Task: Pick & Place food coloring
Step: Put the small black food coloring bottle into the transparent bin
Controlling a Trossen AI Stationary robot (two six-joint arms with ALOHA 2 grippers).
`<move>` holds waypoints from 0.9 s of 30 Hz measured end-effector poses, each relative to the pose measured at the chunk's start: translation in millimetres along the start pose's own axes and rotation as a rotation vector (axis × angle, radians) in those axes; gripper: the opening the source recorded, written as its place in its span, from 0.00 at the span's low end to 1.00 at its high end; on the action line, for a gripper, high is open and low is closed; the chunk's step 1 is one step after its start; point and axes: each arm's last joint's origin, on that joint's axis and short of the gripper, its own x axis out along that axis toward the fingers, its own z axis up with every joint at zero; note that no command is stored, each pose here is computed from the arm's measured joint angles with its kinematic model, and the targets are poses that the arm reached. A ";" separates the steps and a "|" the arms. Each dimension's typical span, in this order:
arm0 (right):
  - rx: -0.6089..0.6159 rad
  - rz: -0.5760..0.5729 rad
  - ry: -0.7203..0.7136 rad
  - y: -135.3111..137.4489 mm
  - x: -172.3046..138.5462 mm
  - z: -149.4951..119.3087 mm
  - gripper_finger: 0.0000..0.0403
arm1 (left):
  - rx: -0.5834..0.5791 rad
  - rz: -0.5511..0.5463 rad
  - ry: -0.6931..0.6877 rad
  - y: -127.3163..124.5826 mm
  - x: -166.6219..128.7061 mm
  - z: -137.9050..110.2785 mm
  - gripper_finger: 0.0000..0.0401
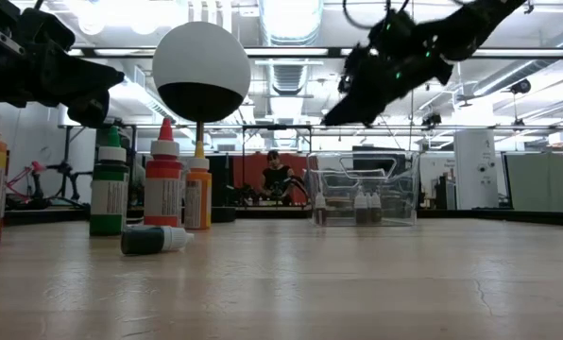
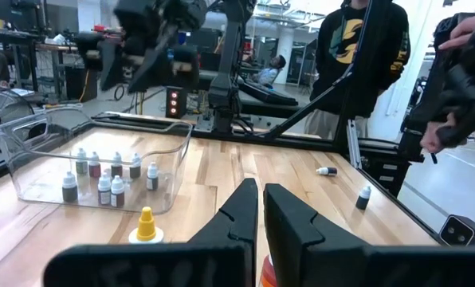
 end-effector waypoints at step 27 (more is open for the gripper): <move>-0.272 0.600 0.022 152.1 21.3 -4.1 0.45 | 0.000 0.000 0.000 0.0 0.0 0.0 0.00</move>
